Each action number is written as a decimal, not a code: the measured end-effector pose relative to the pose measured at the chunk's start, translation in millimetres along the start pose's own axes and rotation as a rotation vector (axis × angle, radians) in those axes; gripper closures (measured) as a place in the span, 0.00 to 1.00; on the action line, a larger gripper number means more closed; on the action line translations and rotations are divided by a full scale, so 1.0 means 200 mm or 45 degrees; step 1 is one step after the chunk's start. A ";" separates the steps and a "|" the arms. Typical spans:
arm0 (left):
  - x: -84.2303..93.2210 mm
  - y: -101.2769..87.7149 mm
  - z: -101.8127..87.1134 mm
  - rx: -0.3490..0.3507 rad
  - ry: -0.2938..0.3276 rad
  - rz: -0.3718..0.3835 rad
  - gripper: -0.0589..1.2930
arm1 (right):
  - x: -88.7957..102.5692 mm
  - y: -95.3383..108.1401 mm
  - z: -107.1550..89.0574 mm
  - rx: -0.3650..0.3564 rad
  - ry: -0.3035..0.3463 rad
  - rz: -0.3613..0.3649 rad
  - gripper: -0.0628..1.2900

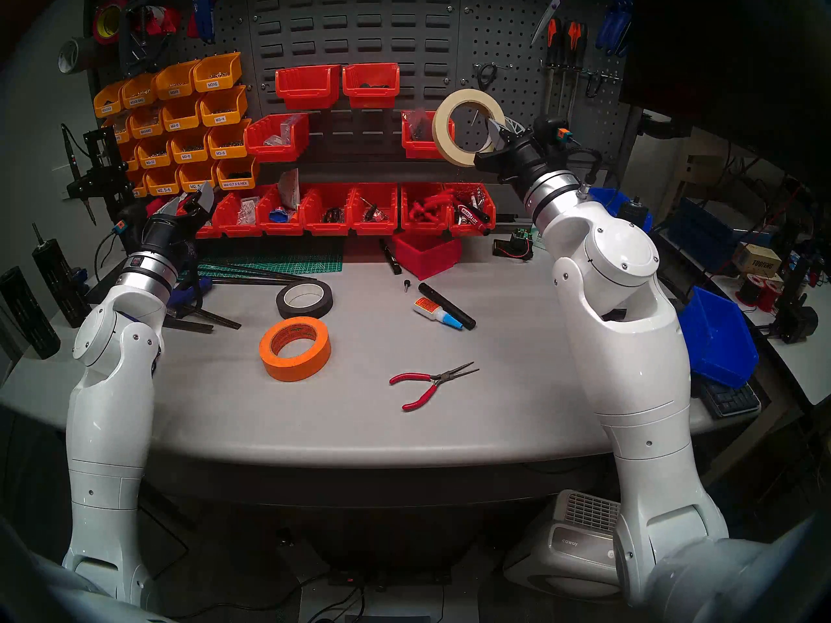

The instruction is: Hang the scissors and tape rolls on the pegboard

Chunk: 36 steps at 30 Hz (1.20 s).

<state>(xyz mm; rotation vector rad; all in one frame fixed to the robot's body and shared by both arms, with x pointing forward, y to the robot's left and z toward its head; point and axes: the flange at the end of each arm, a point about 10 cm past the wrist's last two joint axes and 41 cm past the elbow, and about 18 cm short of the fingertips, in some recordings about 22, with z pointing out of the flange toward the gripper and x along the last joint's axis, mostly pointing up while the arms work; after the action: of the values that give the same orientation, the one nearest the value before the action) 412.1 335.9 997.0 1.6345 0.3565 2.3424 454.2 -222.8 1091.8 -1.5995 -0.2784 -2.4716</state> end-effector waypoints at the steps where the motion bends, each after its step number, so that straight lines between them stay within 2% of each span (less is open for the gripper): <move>1: 0.00 0.00 0.00 0.001 -0.001 0.000 0.06 | 0.00 0.00 0.01 -0.014 0.011 0.001 0.95; 26: -0.02 -0.02 -0.01 0.021 -0.009 -0.015 0.06 | 0.05 0.10 0.14 -0.290 0.220 -0.055 0.95; 36: -0.02 -0.02 -0.02 0.032 -0.009 -0.021 0.06 | 0.04 0.06 0.22 -0.318 0.250 -0.060 0.95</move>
<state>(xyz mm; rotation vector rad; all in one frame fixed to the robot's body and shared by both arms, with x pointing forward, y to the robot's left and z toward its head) 410.9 338.5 990.4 1.6447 0.3975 2.3287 491.8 -223.7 1117.7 -1.4307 0.0228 -2.7657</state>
